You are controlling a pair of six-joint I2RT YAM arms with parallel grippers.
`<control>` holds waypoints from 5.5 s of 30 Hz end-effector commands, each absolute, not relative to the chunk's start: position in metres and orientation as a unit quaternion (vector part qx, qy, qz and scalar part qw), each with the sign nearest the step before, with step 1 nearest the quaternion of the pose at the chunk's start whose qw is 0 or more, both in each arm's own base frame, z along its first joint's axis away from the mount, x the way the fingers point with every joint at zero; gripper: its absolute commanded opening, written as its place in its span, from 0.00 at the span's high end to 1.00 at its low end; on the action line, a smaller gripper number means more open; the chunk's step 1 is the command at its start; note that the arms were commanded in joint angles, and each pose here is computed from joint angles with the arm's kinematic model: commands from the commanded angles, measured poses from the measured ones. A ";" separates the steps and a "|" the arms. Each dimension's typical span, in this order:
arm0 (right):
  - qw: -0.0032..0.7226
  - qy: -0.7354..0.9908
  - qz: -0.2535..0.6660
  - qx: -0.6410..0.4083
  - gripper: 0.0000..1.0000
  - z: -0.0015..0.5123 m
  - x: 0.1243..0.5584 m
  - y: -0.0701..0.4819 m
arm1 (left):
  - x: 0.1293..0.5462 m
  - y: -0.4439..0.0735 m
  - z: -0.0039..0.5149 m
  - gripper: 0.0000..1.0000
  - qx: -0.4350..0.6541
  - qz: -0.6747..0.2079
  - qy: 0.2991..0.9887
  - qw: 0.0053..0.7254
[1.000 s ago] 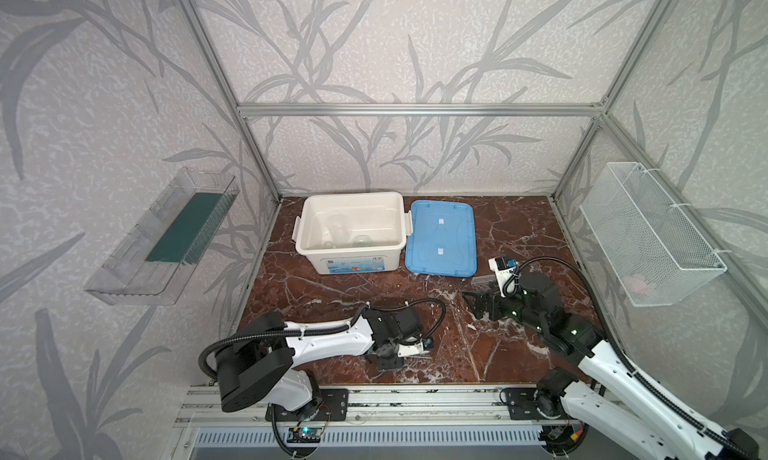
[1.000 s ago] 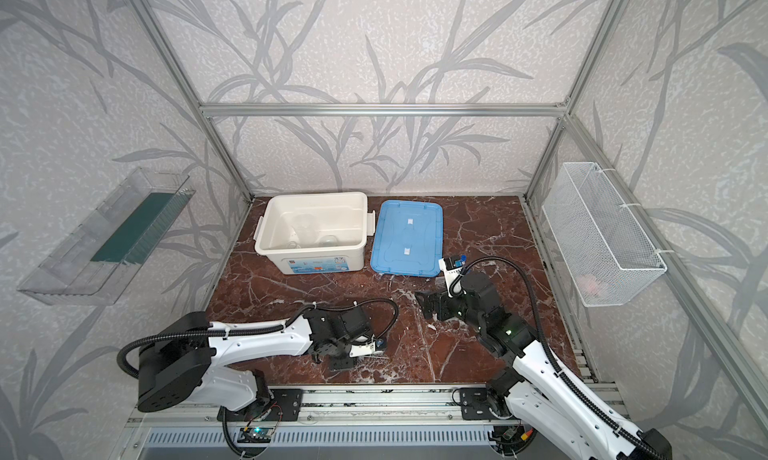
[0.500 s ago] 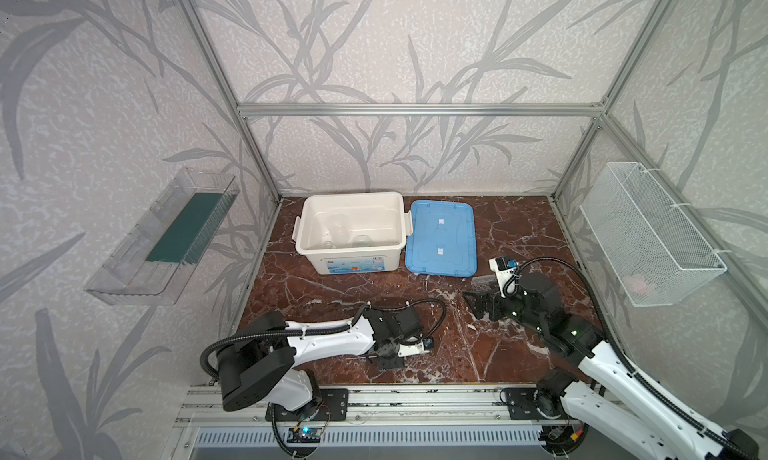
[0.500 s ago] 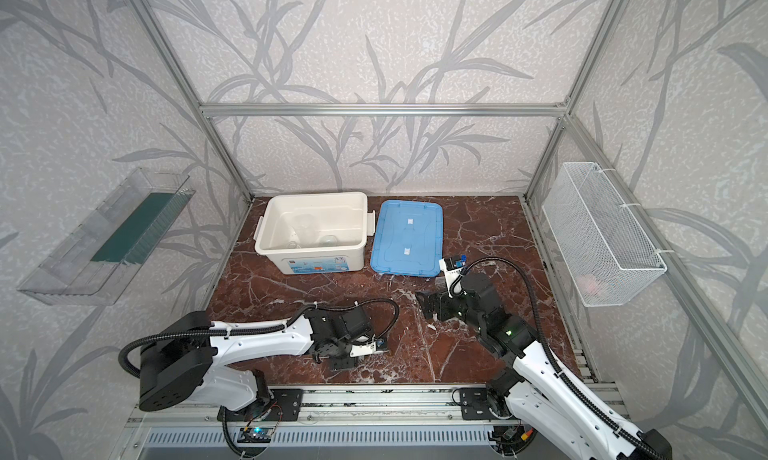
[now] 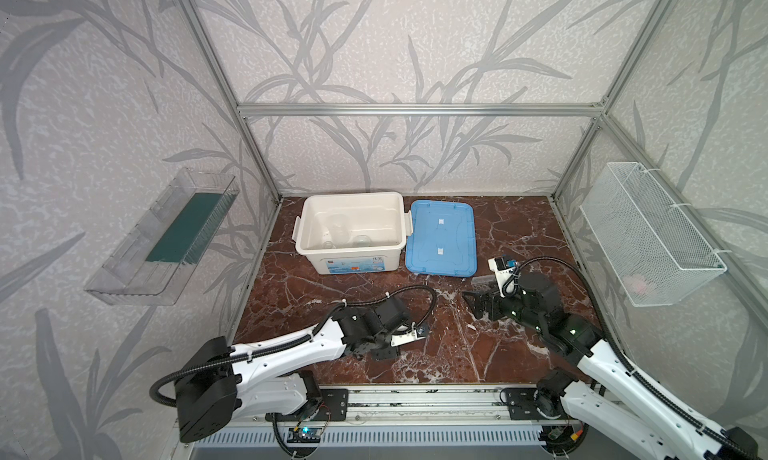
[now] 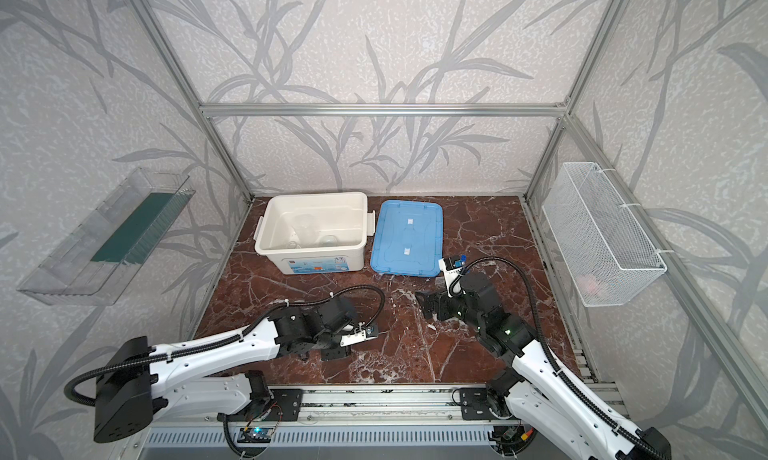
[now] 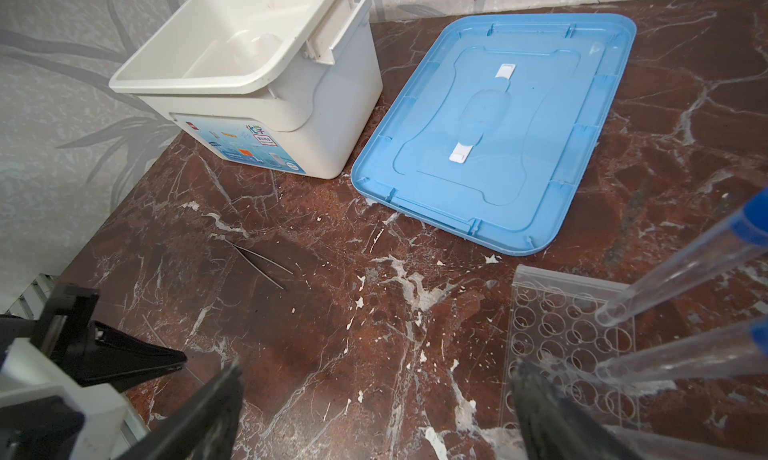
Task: Organize the chemistry lab equipment
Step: 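Lift the rod and carry it over the white bin with the left gripper, then lower the rod into the bin and open the left gripper, then move the left gripper out of the bin down to the silver tweezers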
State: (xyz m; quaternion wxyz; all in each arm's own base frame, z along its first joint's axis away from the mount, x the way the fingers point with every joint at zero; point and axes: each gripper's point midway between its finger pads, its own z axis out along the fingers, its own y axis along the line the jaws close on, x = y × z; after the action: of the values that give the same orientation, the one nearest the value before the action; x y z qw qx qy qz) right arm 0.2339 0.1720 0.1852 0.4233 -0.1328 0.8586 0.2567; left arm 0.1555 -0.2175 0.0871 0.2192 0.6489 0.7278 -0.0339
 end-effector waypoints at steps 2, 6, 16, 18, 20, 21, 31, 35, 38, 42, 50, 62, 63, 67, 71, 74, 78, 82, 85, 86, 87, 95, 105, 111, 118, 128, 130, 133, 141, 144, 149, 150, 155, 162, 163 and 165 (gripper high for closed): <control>0.464 0.831 0.273 -0.138 0.01 0.223 0.247 0.180 | 0.190 -0.209 0.145 1.00 0.638 -0.020 0.718 0.279; 0.469 0.821 0.287 -0.156 0.01 0.241 0.255 0.193 | 0.224 -0.204 0.194 1.00 0.637 0.009 0.707 0.308; 0.489 0.778 0.355 -0.174 0.01 0.296 0.276 0.229 | 0.318 -0.183 0.260 1.00 0.642 0.056 0.686 0.337; 0.489 0.777 0.357 -0.172 0.01 0.300 0.281 0.232 | 0.337 -0.176 0.258 1.00 0.650 0.077 0.682 0.326; 0.490 0.776 0.358 -0.171 0.01 0.302 0.284 0.235 | 0.355 -0.170 0.261 1.00 0.650 0.098 0.679 0.326; 0.489 0.776 0.360 -0.170 0.01 0.301 0.285 0.236 | 0.363 -0.168 0.264 1.00 0.649 0.099 0.679 0.328; 0.465 0.776 0.393 -0.162 0.01 0.296 0.287 0.247 | 0.405 -0.140 0.231 1.00 0.667 0.069 0.684 0.286; 0.453 0.776 0.407 -0.164 0.02 0.299 0.291 0.256 | 0.412 -0.130 0.206 1.00 0.658 0.045 0.703 0.268; 0.451 0.776 0.412 -0.159 0.02 0.301 0.295 0.259 | 0.416 -0.121 0.192 1.00 0.655 0.021 0.709 0.260; 0.447 0.779 0.412 -0.155 0.02 0.298 0.299 0.261 | 0.420 -0.114 0.172 1.00 0.650 0.002 0.722 0.236; 0.432 0.790 0.409 -0.149 0.02 0.288 0.307 0.267 | 0.418 -0.111 0.128 1.00 0.657 -0.011 0.728 0.196; 0.417 0.807 0.397 -0.129 0.02 0.261 0.314 0.265 | 0.421 -0.116 0.087 1.00 0.659 -0.048 0.733 0.160; 0.414 0.809 0.397 -0.128 0.02 0.258 0.314 0.265 | 0.422 -0.116 0.083 1.00 0.656 -0.052 0.737 0.157; 0.408 0.812 0.398 -0.126 0.02 0.252 0.315 0.267 | 0.423 -0.119 0.076 1.00 0.650 -0.067 0.741 0.154; 0.407 0.814 0.396 -0.126 0.02 0.249 0.316 0.267 | 0.422 -0.121 0.076 1.00 0.646 -0.086 0.743 0.153; 0.405 0.815 0.395 -0.124 0.02 0.247 0.317 0.267 | 0.427 -0.117 0.077 1.00 0.637 -0.091 0.749 0.155; 0.400 0.817 0.396 -0.124 0.02 0.242 0.318 0.269 | 0.436 -0.114 0.078 1.00 0.633 -0.099 0.752 0.154; 0.394 0.820 0.396 -0.121 0.02 0.237 0.319 0.270 | 0.444 -0.114 0.080 1.00 0.632 -0.099 0.753 0.155; 0.393 0.821 0.397 -0.119 0.02 0.233 0.320 0.271 | 0.452 -0.113 0.078 1.00 0.628 -0.093 0.756 0.159; 0.391 0.822 0.398 -0.117 0.02 0.231 0.321 0.271 | 0.455 -0.112 0.077 1.00 0.626 -0.089 0.758 0.159; 0.388 0.822 0.399 -0.117 0.02 0.229 0.321 0.272 | 0.457 -0.113 0.077 1.00 0.625 -0.089 0.759 0.158; 0.381 0.825 0.400 -0.116 0.02 0.222 0.324 0.275 | 0.453 -0.114 0.063 1.00 0.639 -0.081 0.753 0.134; 0.381 0.827 0.398 -0.116 0.02 0.223 0.324 0.273 | 0.460 -0.112 0.047 0.88 0.639 -0.047 0.760 0.108; 0.384 0.827 0.394 -0.117 0.02 0.226 0.323 0.270 | 0.459 -0.111 0.042 0.88 0.641 -0.031 0.761 0.093; 0.384 0.828 0.391 -0.115 0.02 0.226 0.324 0.268 | 0.458 -0.112 0.046 0.88 0.640 -0.034 0.762 0.096; 0.388 0.828 0.389 -0.114 0.02 0.230 0.323 0.265 | 0.465 -0.110 0.077 0.56 0.629 -0.005 0.767 0.127; 0.389 0.828 0.389 -0.114 0.02 0.232 0.322 0.264 | 0.469 -0.109 0.092 0.51 0.625 0.005 0.768 0.143; 0.390 0.826 0.389 -0.114 0.02 0.235 0.321 0.264 | 0.470 -0.110 0.115 0.45 0.616 0.013 0.769 0.167; 0.405 0.824 0.376 -0.120 0.02 0.252 0.310 0.252 | 0.462 -0.106 0.168 0.29 0.599 0.051 0.766 0.229; 0.414 0.823 0.367 -0.128 0.02 0.260 0.303 0.244 | 0.462 -0.104 0.192 0.26 0.568 0.071 0.772 0.277; 0.427 0.824 0.353 -0.122 0.02 0.267 0.292 0.227 | 0.452 -0.100 0.231 0.14 0.531 0.096 0.767 0.347; 0.429 0.823 0.352 -0.121 0.02 0.268 0.289 0.224 | 0.447 -0.100 0.239 0.12 0.525 0.095 0.767 0.357; 0.437 0.824 0.341 -0.117 0.01 0.270 0.278 0.210 | 0.426 -0.108 0.290 0.01 0.469 0.065 0.767 0.433; 0.440 0.826 0.333 -0.114 0.01 0.266 0.267 0.198 | 0.361 -0.129 0.347 0.01 0.476 -0.013 0.729 0.492; 0.440 0.827 0.331 -0.113 0.01 0.264 0.266 0.196 | 0.350 -0.133 0.349 0.01 0.495 -0.010 0.713 0.497; 0.438 0.829 0.329 -0.111 0.01 0.261 0.264 0.193 | 0.326 -0.140 0.346 0.01 0.534 -0.007 0.680 0.502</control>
State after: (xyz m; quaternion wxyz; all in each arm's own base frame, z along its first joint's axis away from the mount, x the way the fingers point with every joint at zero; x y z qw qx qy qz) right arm 0.2681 0.2002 0.2686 0.4411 -0.1108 0.8227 0.3410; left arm 0.3600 -0.1210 0.3560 0.5083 0.4802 0.7141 0.0333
